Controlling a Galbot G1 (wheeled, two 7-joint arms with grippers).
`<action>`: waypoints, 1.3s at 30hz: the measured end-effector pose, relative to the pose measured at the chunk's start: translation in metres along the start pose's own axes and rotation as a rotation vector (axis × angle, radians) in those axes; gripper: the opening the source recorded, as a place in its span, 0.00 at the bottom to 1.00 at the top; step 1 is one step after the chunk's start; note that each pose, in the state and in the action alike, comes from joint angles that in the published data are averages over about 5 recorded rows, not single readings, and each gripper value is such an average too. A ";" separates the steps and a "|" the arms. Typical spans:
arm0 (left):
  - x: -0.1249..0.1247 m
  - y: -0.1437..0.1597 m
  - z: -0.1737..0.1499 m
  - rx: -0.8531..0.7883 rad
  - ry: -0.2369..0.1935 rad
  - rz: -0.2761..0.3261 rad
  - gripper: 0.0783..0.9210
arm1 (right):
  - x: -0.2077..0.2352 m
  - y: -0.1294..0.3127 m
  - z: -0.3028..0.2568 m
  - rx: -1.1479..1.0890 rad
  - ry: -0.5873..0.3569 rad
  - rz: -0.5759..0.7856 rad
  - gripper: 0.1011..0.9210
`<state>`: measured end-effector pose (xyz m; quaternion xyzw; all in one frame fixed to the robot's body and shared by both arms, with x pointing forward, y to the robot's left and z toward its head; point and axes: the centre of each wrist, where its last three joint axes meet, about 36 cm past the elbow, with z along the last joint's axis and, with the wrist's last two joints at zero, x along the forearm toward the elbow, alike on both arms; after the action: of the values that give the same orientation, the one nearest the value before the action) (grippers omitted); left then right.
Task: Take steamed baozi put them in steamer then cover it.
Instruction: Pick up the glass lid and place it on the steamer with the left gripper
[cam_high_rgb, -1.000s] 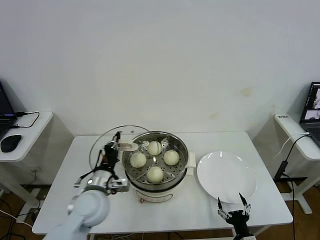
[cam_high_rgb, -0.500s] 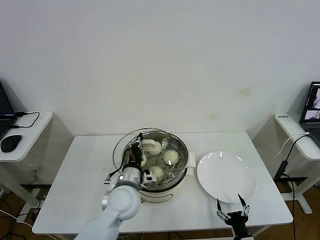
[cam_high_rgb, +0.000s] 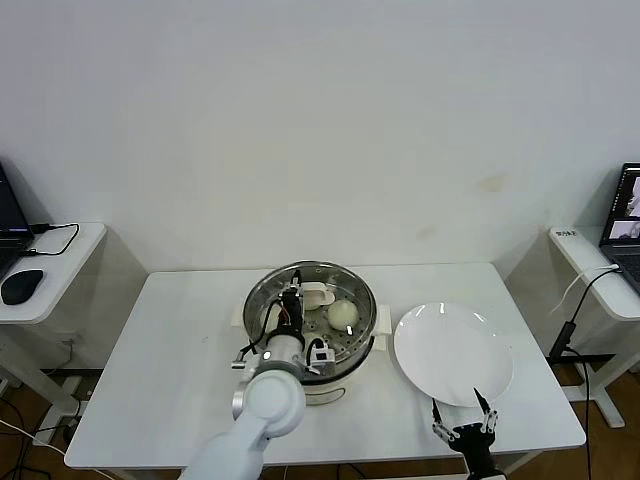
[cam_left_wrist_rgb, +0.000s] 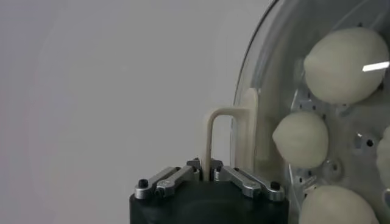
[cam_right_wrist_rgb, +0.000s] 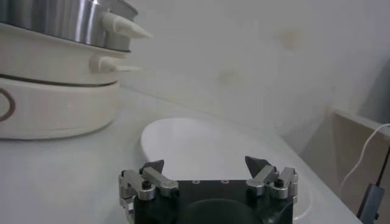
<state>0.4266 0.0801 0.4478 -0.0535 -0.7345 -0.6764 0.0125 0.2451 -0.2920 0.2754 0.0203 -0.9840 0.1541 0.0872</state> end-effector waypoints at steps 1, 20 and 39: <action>0.000 -0.001 -0.001 -0.002 0.000 0.001 0.09 | 0.000 0.000 0.000 0.000 0.000 0.000 0.88; -0.002 -0.012 -0.007 -0.028 -0.001 0.000 0.09 | 0.001 0.001 0.002 0.002 0.000 -0.009 0.88; 0.013 -0.009 -0.003 0.010 -0.019 -0.027 0.47 | 0.001 0.005 0.001 0.002 0.000 -0.019 0.88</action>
<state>0.4127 0.0770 0.4404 -0.0499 -0.7385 -0.6724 -0.0034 0.2432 -0.2876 0.2730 0.0299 -0.9836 0.1540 0.0887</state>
